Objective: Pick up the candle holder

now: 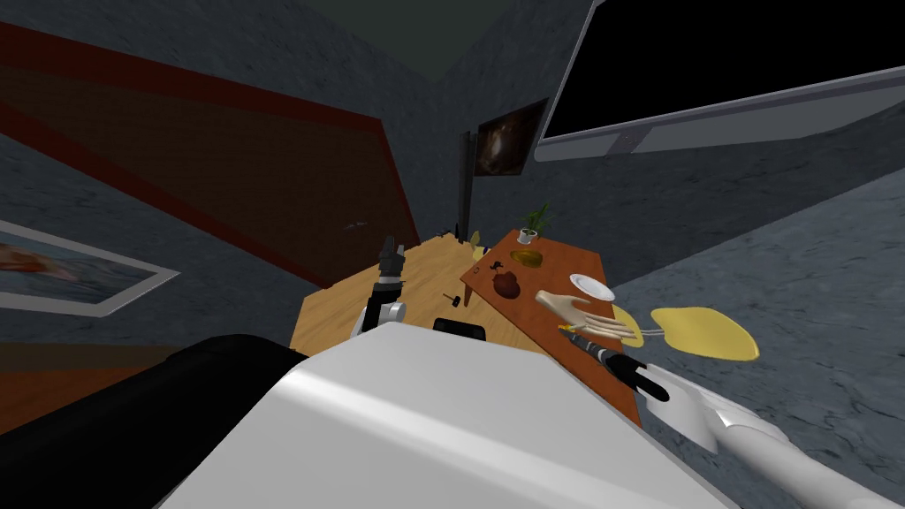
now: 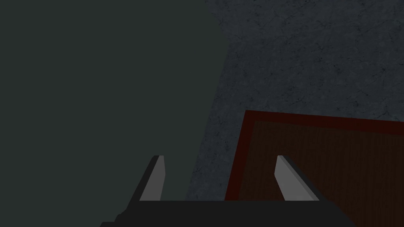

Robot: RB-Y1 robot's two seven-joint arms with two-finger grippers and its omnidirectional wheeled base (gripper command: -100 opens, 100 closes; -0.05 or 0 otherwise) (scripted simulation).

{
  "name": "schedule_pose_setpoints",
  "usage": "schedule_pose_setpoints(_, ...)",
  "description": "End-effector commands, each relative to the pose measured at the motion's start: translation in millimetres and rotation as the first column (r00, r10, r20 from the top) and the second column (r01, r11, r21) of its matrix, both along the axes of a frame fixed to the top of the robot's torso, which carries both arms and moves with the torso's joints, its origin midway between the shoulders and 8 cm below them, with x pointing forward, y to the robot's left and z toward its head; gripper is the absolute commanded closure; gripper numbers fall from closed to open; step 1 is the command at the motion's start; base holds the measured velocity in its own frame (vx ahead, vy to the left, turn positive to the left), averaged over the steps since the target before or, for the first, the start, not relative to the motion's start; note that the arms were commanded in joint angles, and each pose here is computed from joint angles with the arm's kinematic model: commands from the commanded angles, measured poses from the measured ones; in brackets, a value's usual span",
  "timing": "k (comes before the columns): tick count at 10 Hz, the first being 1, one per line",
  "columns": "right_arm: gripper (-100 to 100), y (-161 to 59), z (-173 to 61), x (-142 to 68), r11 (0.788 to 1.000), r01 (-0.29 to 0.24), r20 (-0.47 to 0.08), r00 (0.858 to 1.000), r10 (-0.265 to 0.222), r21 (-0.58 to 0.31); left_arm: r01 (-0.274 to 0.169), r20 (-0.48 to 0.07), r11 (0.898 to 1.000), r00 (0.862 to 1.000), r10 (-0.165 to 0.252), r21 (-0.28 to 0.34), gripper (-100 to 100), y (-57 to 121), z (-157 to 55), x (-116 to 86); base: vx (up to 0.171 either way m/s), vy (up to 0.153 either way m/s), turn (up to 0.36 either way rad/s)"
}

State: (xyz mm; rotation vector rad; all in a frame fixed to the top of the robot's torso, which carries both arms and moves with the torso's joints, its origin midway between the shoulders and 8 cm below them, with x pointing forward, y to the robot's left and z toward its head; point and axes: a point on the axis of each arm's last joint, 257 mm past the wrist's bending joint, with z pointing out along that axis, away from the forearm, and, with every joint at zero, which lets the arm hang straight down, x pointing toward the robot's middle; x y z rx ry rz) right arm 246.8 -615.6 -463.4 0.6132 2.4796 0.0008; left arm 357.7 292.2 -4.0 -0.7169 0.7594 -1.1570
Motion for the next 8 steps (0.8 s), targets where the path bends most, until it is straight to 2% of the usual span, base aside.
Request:
schedule_pose_setpoints(1, -100, -13.3, 0.7, -4.1, 1.000, 0.006, -0.012, 1.000, -0.007, -0.025, 0.000, 0.000, 1.000, 1.000, 0.000, 0.000, 0, 0.0, 0.0, 0.0, 0.062, -0.010, 0.054)
schedule_pose_setpoints(4, -100, -46.0, 10.3, -18.9, 0.996, 0.018, -0.043, 0.999, -0.022, -0.090, 0.000, 0.000, 1.000, 1.000, 0.000, 0.000, 0, 0.0, 0.0, 0.0, 0.056, -0.006, 0.092)
schedule_pose_setpoints(5, -100, -41.8, 10.3, -19.3, 0.997, 0.016, -0.038, 0.999, -0.019, -0.078, 0.000, 0.000, 1.000, 1.000, 0.000, 0.000, 0, 0.0, 0.0, 0.0, 0.025, -0.007, 0.016)
schedule_pose_setpoints(6, 0, -42.6, 10.5, -19.7, 0.997, 0.016, -0.039, 0.999, -0.020, -0.080, 0.000, 0.000, 1.000, 1.000, 0.000, 0.000, 0, 0.0, 0.0, 0.0, 0.000, 0.000, 0.000)
schedule_pose_setpoints(7, -100, -38.8, 2.6, -20.4, 0.997, 0.022, -0.037, 0.999, -0.025, -0.080, 0.000, 0.000, 1.000, 1.000, 0.000, 0.000, 0, 0.0, 0.0, 0.0, 0.012, -0.029, 0.039)
schedule_pose_setpoints(8, -100, -36.9, -1.4, -20.9, 0.996, 0.025, -0.037, 0.999, -0.028, -0.080, 0.000, 0.000, 1.000, 1.000, 0.000, 0.000, 0, 0.0, 0.0, 0.0, 0.014, -0.051, 0.053)
